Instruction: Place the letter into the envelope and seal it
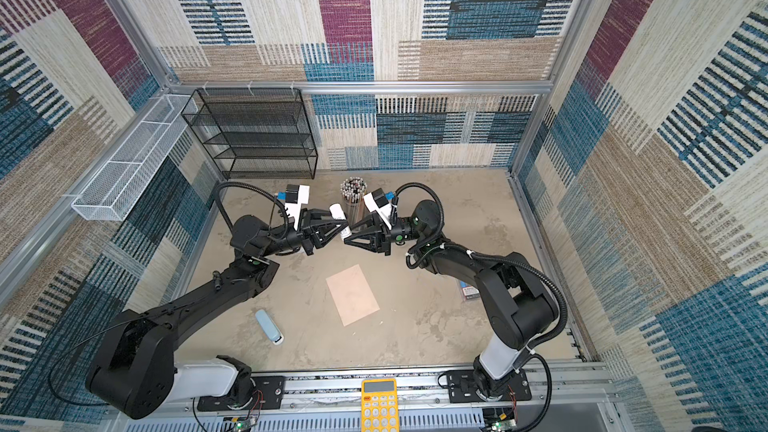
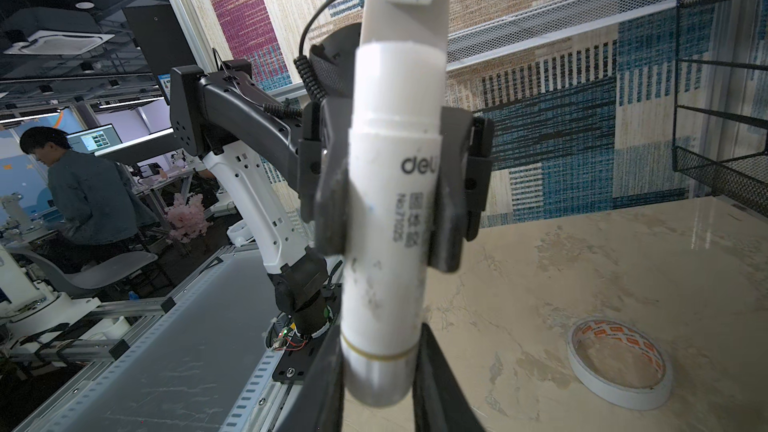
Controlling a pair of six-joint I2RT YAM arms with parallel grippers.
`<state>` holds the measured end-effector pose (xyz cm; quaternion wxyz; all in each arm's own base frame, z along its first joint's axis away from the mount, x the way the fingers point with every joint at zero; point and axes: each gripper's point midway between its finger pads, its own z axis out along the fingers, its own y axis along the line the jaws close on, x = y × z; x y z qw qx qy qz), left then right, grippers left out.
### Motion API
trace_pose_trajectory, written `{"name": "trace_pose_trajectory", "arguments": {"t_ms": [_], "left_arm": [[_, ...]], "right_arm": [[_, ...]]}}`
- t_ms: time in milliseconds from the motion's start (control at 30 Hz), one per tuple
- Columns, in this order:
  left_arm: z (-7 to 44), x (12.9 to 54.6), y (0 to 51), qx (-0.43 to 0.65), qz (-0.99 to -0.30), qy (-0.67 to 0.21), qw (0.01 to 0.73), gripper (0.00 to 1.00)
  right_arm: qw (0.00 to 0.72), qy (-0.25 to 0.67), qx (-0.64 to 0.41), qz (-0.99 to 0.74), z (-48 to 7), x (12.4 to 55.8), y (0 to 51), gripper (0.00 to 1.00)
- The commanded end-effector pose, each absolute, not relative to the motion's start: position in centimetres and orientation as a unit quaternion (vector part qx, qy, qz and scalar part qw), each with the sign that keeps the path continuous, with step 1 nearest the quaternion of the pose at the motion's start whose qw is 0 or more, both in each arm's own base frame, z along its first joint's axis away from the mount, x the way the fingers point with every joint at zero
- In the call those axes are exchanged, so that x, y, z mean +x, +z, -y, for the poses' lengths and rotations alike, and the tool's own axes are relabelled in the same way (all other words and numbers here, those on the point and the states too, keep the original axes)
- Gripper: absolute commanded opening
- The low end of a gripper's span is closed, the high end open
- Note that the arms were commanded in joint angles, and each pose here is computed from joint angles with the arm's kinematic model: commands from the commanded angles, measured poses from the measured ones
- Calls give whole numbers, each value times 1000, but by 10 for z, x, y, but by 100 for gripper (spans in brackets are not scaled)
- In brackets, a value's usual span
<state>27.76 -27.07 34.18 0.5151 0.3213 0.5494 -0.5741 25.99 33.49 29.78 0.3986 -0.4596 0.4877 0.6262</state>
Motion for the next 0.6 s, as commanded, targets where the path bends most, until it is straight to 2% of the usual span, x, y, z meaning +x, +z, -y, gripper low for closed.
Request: {"name": "trace_pose_trajectory", "arguments": {"t_ms": [0, 567], "left_arm": [[271, 282, 337, 320, -563, -555, 522, 0], [259, 294, 323, 288, -619, -462, 566, 0]], "right_arm": [[411, 625, -458, -480, -336, 256, 312, 22], [522, 545, -396, -524, -333, 257, 346, 14]]}}
